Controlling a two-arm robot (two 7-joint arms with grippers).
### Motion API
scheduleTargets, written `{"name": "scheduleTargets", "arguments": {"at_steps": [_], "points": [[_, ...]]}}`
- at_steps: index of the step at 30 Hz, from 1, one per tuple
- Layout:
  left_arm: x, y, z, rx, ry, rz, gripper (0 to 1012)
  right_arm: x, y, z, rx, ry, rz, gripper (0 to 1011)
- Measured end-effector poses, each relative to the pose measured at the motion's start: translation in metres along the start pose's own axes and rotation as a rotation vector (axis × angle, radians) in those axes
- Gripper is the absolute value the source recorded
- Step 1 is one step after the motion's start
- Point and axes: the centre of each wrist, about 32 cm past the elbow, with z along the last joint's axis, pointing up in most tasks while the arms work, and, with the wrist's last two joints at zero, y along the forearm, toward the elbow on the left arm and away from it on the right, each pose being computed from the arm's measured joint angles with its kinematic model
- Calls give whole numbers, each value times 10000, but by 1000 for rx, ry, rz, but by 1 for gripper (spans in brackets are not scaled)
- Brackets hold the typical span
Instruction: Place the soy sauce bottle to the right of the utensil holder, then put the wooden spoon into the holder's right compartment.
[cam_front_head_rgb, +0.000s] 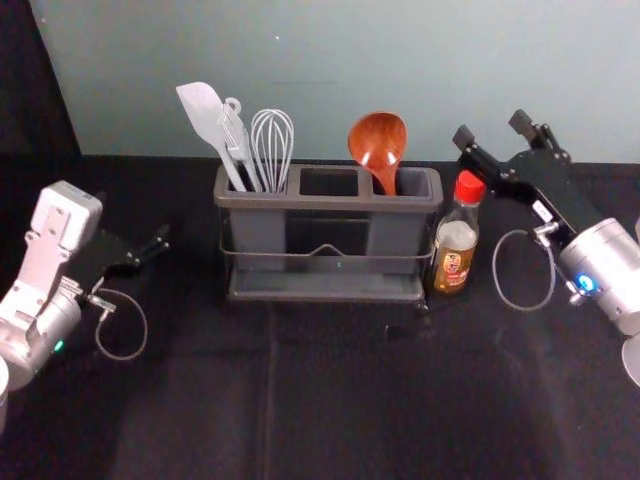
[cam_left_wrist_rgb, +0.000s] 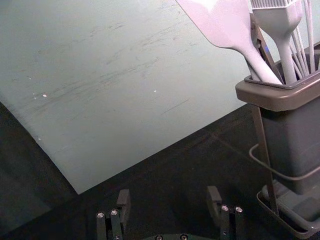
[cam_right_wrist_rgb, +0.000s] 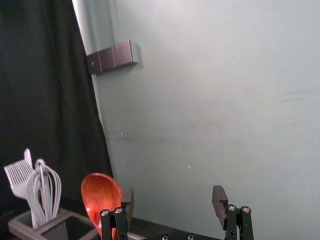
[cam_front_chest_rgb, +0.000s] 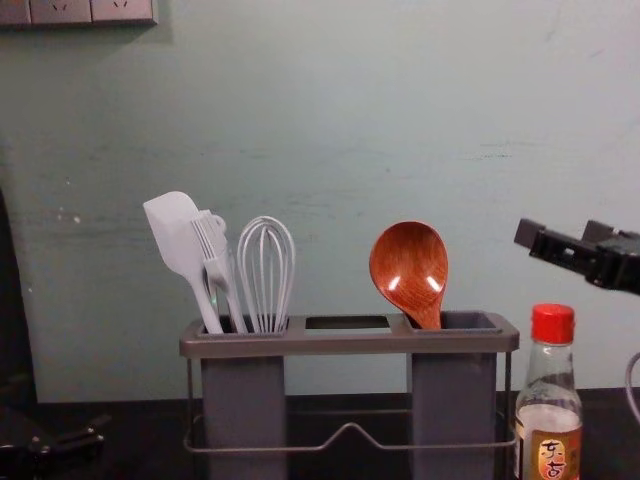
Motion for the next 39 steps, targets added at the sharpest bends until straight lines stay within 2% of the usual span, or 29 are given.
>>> {"name": "scheduleTargets", "arguments": {"at_steps": [7,11,15,21,28,31,32,37,39], "points": [[0,0,0,0,0,0,1005,-38,-124,179,62,-20,-11,1002],[0,0,0,0,0,0,1005,-8,-239,283,88,-51,-46,1002],[0,0,0,0,0,0,1005,32,-319,316,98,-80,-93,1003],[0,0,0,0,0,0,1005,109,-444,312,87,-171,-198,1003],[0,0,0,0,0,0,1005,161,-483,229,36,-236,-252,1003],[0,0,0,0,0,0,1005,188,-478,171,-29,-274,-280,1003],[0,0,0,0,0,0,1005,188,-478,171,-29,-274,-280,1002],[0,0,0,0,0,0,1005,208,-445,91,-171,-317,-323,1003],[0,0,0,0,0,0,1005,211,-430,76,-203,-325,-329,1002]]}}
